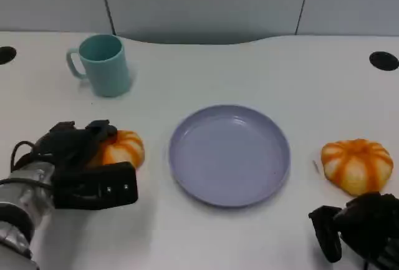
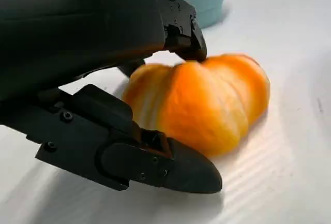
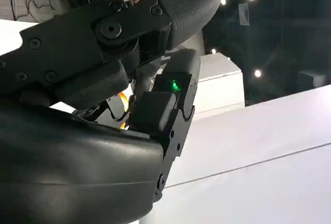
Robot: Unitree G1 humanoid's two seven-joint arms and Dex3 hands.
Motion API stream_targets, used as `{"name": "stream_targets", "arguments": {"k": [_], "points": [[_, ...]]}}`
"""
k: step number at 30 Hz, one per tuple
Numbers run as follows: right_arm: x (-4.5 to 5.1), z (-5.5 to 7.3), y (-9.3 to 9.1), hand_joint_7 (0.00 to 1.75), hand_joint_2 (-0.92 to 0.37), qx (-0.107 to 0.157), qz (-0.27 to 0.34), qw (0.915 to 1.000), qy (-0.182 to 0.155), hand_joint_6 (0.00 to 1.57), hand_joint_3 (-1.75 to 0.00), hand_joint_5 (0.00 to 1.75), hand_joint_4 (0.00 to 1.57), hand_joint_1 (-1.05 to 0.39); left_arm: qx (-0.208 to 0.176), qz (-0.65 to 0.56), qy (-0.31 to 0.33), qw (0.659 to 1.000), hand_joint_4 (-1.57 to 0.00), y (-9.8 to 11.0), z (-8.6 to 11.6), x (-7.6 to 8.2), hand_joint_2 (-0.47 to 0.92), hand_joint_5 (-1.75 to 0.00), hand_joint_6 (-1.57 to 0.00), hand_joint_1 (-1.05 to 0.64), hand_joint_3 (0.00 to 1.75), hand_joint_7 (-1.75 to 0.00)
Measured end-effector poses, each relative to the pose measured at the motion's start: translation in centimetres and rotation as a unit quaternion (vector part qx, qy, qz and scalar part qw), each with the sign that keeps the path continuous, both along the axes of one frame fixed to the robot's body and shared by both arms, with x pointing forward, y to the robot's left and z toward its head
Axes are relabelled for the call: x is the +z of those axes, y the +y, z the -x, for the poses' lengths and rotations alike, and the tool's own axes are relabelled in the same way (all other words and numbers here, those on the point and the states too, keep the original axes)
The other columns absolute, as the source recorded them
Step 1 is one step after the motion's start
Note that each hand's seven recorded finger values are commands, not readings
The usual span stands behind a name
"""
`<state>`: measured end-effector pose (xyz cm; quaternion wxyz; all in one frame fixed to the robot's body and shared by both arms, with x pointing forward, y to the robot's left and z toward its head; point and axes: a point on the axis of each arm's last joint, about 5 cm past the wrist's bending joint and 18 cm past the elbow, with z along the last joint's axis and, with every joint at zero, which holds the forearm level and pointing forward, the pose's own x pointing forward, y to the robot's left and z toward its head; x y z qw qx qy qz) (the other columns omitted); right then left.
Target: Grasp the bread from the table and place it into the plate.
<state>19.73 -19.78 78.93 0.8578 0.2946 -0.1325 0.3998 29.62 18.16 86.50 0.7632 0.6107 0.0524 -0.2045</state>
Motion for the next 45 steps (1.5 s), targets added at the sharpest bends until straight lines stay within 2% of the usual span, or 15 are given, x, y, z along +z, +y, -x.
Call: {"name": "stream_targets", "arguments": {"k": [1, 2, 4, 6, 9, 12, 17, 21, 25, 30, 33, 37, 41, 42, 45], "points": [[-0.03, 0.1, 0.0, 0.77, -0.92, 0.0, 0.001, 1.0, 0.001, 0.93, -0.02, 1.75, 0.79, -0.45, -0.003, 0.0, -0.006, 1.0, -1.0, -0.4, -0.1, 0.0, 0.84, -1.13, -0.49, -0.67, 0.01, -1.18], [-0.04, 0.1, 0.0, 0.44, -0.92, 0.001, 0.001, 1.0, 0.001, 0.99, -0.01, 1.75, 0.78, -0.45, -0.004, 0.0, -0.011, 1.0, -1.22, -0.7, -0.2, 0.1, 0.83, -1.03, -0.87, -0.6, 0.0, -0.97], [-0.06, 0.1, 0.0, 0.17, -0.89, 0.002, 0.0, 1.0, 0.004, 1.05, 0.0, 1.75, 0.8, -0.43, -0.006, 0.003, -0.021, 1.0, -1.49, -1.2, -0.5, 0.4, 0.76, -0.67, -1.32, -0.51, 0.0, -0.57], [-0.2, 0.2, 0.0, 0.1, -0.89, 0.004, -0.007, 0.9999, 0.013, 1.06, 0.0, 1.75, 0.81, -0.4, -0.007, 0.011, -0.029, 1.0, -1.55, -1.4, -0.7, 0.7, 0.73, -0.56, -1.42, -0.49, 0.0, -0.45], [-0.31, 0.2, 0.1, 0.09, -0.9, 0.006, -0.016, 0.9997, 0.02, 1.1, 0.0, 1.75, 0.81, -0.41, -0.005, 0.023, -0.035, 0.999, -1.57, -1.5, -1.0, 1.1, 0.71, -0.67, -1.5, -0.49, 0.01, -0.46], [-0.3, 0.2, 0.1, 0.09, -0.9, 0.006, -0.015, 0.9996, 0.022, 1.13, -0.01, 1.75, 0.82, -0.43, -0.008, 0.04, -0.039, 0.998, -1.49, -1.5, -1.0, 1.2, 0.73, -0.78, -1.35, -0.51, 0.02, -0.67], [-0.19, 0.2, 0.0, 0.08, -0.92, -0.002, -0.007, 0.9998, 0.018, 1.15, -0.01, 1.74, 0.8, -0.46, -0.036, 0.063, -0.056, 0.996, -1.21, -1.7, -1.2, 1.7, 0.82, -1.21, -1.06, -0.5, 0.04, -1.03], [0.09, -0.3, 0.2, 0.08, -0.9, -0.007, 0.005, 0.9999, 0.013, 1.17, -0.01, 1.75, 0.8, -0.43, -0.061, 0.079, -0.115, 0.988, -1.02, -2.4, -2.3, 3.5, 0.85, -1.5, -0.84, -0.49, 0.03, -1.3], [0.27, -0.6, 0.2, 0.06, -0.89, -0.007, 0.005, 0.9998, 0.019, 1.17, 0.0, 1.75, 0.82, -0.46, -0.095, 0.094, -0.181, 0.974, -0.99, -3.2, -3.4, 5.7, 0.89, -1.66, -0.74, -0.54, 0.03, -1.42], [0.22, -0.6, 0.2, 0.03, -0.88, -0.015, 0.011, 0.9996, 0.019, 1.14, 0.0, 1.74, 0.8, -0.44, -0.128, 0.097, -0.216, 0.963, -0.94, -4.0, -3.8, 6.7, 0.88, -1.65, -0.7, -0.53, 0.02, -1.41], [0.12, -0.6, 0.3, 0.02, -0.87, -0.01, 0.009, 0.9997, 0.019, 1.14, 0.0, 1.68, 0.8, -0.45, -0.141, 0.106, -0.222, 0.959, -0.85, -4.5, -3.8, 6.8, 0.9, -1.54, -0.73, -0.53, 0.01, -1.29], [0.31, -0.9, 0.5, 0.02, -0.85, -0.004, 0.008, 0.9998, 0.017, 1.16, 0.0, 1.73, 0.81, -0.45, -0.165, 0.129, -0.218, 0.953, -0.91, -5.7, -3.6, 6.7, 0.91, -1.52, -0.75, -0.55, 0.01, -1.21], [0.3, -1.0, 0.6, 0.02, -0.88, 0.004, 0.008, 0.9996, 0.025, 1.15, -0.01, 1.75, 0.77, -0.41, -0.187, 0.15, -0.209, 0.948, -0.96, -7.1, -3.3, 6.6, 0.87, -1.31, -0.8, -0.53, 0.0, -1.0], [0.3, -1.0, 0.6, 0.03, -0.88, 0.003, 0.007, 0.9997, 0.024, 1.19, -0.01, 1.75, 0.78, -0.44, -0.195, 0.156, -0.205, 0.946, -0.93, -7.4, -3.2, 6.5, 0.88, -1.27, -0.78, -0.56, 0.0, -0.96], [0.48, -1.1, 0.7, 0.04, -0.89, -0.004, 0.016, 0.9997, 0.019, 1.2, -0.01, 1.75, 0.8, -0.46, -0.208, 0.166, -0.178, 0.947, -0.59, -8.6, -3.0, 6.4, 0.87, -1.11, -0.54, -0.68, 0.0, -0.78]]}}
